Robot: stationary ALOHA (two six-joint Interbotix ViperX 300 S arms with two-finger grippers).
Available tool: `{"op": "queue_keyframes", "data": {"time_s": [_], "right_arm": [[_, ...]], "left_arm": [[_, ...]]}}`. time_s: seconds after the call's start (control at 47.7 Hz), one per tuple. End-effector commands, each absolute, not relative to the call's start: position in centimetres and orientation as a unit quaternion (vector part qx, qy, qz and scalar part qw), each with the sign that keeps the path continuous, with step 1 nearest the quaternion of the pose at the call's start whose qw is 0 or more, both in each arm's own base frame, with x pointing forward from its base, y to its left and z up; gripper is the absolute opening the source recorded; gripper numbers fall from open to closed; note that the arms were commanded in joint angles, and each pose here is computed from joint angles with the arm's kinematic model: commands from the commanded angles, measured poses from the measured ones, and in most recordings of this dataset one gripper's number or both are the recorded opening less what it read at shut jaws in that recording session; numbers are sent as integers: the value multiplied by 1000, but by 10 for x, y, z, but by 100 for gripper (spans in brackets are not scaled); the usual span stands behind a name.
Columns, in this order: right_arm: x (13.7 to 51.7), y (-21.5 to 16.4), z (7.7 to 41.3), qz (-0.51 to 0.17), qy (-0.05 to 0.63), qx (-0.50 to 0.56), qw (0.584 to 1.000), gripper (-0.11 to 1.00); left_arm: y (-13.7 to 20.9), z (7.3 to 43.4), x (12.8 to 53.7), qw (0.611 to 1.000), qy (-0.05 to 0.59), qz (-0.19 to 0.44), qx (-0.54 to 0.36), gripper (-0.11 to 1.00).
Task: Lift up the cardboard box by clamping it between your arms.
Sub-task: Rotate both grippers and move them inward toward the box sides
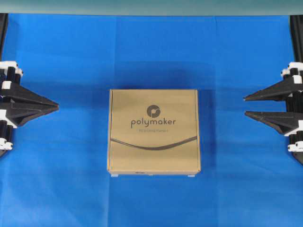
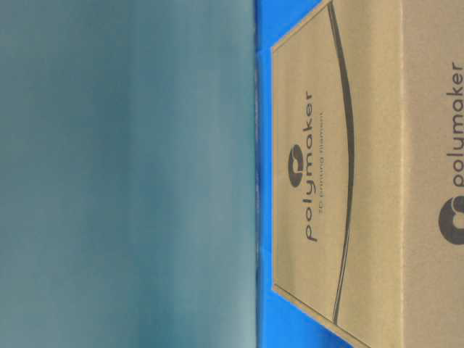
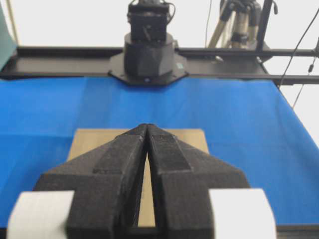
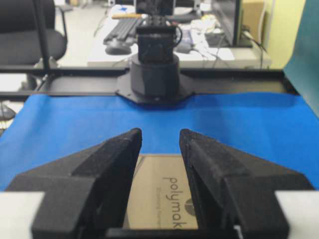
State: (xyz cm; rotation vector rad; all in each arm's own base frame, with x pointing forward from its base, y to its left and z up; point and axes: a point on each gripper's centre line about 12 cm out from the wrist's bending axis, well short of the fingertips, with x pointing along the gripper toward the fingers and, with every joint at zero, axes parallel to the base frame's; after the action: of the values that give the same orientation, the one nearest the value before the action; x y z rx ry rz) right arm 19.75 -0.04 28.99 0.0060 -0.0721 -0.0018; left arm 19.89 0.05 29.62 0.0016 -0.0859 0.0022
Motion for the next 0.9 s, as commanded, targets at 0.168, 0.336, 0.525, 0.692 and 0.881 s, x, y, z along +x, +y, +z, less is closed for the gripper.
{"op": "queue_keyframes", "data": {"time_s": [0.168, 0.336, 0.525, 0.692, 0.881], "right_arm": [[204, -1, 289, -6, 41, 48, 998, 1], [207, 1, 278, -4, 164, 49, 985, 0], [210, 2, 256, -3, 295, 48, 954, 0], [215, 0, 237, -8, 362, 45, 931, 0], [218, -8, 216, -26, 437, 45, 898, 1]], "left_arm": [[-1, 291, 212, 1000, 12, -2, -20, 0], [0, 276, 222, 993, 118, 2, -25, 0], [0, 264, 227, 979, 205, 6, -22, 0], [1, 254, 231, 969, 246, 8, -21, 0], [1, 240, 235, 956, 294, 10, -22, 0]]}}
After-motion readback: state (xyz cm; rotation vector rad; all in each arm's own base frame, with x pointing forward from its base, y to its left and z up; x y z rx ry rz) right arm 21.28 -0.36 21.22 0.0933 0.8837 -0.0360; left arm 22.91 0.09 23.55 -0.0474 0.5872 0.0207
